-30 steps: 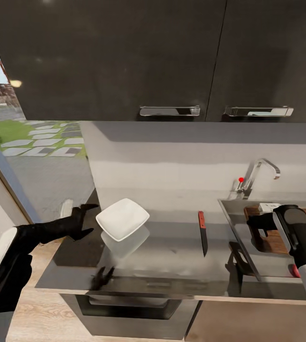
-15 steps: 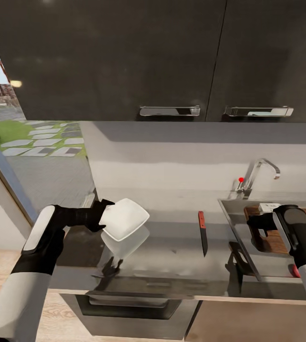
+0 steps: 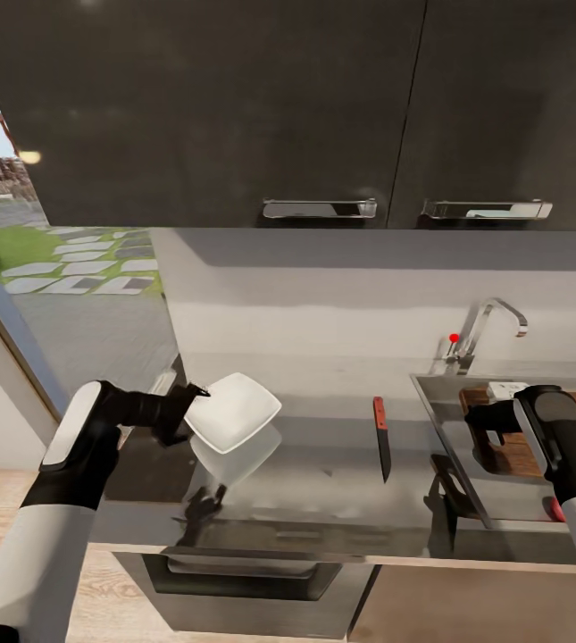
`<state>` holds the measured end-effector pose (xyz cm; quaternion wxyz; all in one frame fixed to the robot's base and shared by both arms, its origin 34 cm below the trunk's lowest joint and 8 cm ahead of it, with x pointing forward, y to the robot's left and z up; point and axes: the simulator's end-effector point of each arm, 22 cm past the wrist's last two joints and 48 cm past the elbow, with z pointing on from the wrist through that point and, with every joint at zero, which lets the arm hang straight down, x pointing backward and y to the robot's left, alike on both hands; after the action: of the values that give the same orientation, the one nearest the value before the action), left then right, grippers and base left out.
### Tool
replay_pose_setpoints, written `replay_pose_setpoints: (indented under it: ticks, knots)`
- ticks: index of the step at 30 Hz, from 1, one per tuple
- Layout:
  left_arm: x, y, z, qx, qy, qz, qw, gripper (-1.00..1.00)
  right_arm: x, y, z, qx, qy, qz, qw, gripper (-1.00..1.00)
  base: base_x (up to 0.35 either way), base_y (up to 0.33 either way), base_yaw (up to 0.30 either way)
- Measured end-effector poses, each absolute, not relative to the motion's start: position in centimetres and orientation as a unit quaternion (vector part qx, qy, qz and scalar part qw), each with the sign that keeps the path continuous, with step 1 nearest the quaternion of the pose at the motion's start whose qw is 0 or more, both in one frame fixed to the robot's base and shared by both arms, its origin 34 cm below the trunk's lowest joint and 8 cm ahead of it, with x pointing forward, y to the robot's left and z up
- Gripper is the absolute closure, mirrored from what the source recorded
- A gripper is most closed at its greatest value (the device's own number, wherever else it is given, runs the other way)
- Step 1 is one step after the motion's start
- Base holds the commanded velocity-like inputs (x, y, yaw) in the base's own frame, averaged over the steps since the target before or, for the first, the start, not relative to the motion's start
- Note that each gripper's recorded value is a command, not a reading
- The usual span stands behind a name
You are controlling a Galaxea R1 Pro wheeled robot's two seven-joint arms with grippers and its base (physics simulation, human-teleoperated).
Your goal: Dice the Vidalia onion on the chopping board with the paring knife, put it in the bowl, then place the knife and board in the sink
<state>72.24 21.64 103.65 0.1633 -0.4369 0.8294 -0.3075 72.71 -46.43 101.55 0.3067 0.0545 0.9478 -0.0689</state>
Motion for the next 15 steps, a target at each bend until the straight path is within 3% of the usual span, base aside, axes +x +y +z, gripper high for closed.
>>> replay_pose_setpoints:
  ticks: [15]
  knots:
    - [72.7, 21.3, 101.2, -0.45, 0.836, -0.288, 0.124, -1.0, 72.8, -46.5, 101.8, 0.055, 0.947, -0.071, 0.308, 1.0, 0.0, 0.0, 0.0]
